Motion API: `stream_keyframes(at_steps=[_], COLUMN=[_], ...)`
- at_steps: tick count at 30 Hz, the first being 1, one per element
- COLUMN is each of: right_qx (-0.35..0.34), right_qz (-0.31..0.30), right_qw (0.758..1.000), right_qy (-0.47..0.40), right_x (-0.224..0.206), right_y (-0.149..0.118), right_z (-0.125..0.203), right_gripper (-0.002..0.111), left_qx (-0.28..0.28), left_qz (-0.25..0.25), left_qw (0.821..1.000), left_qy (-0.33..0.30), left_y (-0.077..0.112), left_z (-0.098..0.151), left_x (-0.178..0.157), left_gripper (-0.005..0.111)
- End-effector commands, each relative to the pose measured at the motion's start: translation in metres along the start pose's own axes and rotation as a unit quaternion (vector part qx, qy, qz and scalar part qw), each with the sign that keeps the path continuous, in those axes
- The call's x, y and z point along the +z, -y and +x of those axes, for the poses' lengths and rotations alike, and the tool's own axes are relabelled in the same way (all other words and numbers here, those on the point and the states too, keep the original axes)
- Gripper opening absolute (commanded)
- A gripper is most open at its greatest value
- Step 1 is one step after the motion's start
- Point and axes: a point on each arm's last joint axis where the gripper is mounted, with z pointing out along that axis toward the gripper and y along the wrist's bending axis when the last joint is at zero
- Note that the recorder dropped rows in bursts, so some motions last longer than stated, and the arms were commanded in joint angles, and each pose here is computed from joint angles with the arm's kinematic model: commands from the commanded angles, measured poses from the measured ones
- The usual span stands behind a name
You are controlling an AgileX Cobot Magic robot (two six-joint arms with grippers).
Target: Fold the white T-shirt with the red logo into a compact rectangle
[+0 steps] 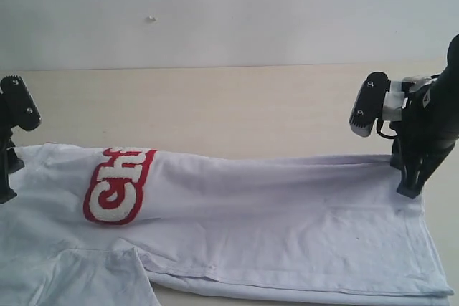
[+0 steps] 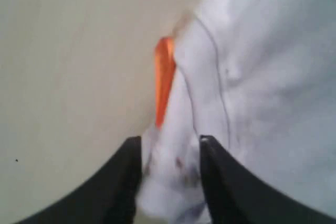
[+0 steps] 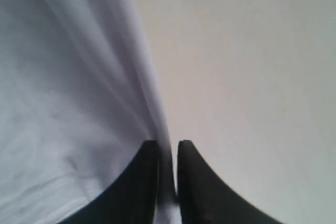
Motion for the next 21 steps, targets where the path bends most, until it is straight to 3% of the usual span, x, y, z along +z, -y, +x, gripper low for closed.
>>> stream_keyframes(at_steps=[1, 3, 4, 9, 17, 21], right_qx=[-0.012, -0.013, -0.012, 0.022, 0.005, -0.008], right_qz=[0.032, 0.033, 0.036, 0.04, 0.047, 0.018], right_qw=[0.999, 0.999, 0.999, 0.998, 0.999, 1.0], right_qy=[0.019, 0.023, 0.026, 0.032, 0.023, -0.007], right_x=[0.01, 0.014, 0.015, 0.013, -0.015, -0.028], right_y=[0.006, 0.007, 0.007, 0.008, 0.008, 0.002], right_z=[-0.004, -0.005, -0.006, -0.006, -0.001, 0.007], right_gripper=[0.03, 0.038, 0.042, 0.059, 0.058, 0.058], left_qx=[-0.011, -0.012, -0.012, -0.02, -0.031, -0.008], left_qz=[0.0, 0.003, 0.003, -0.002, -0.032, 0.017], left_qw=[1.0, 1.0, 1.0, 1.0, 0.999, 0.996], left_qy=[0.002, -0.001, -0.002, -0.009, -0.023, -0.088], left_y=[0.001, 0.002, 0.001, -0.004, -0.021, -0.014], left_z=[0.002, 0.004, 0.004, 0.011, 0.023, 0.033], left_x=[0.007, 0.009, 0.009, 0.005, -0.028, -0.051], left_gripper=[0.08, 0.101, 0.105, 0.105, 0.105, 0.105])
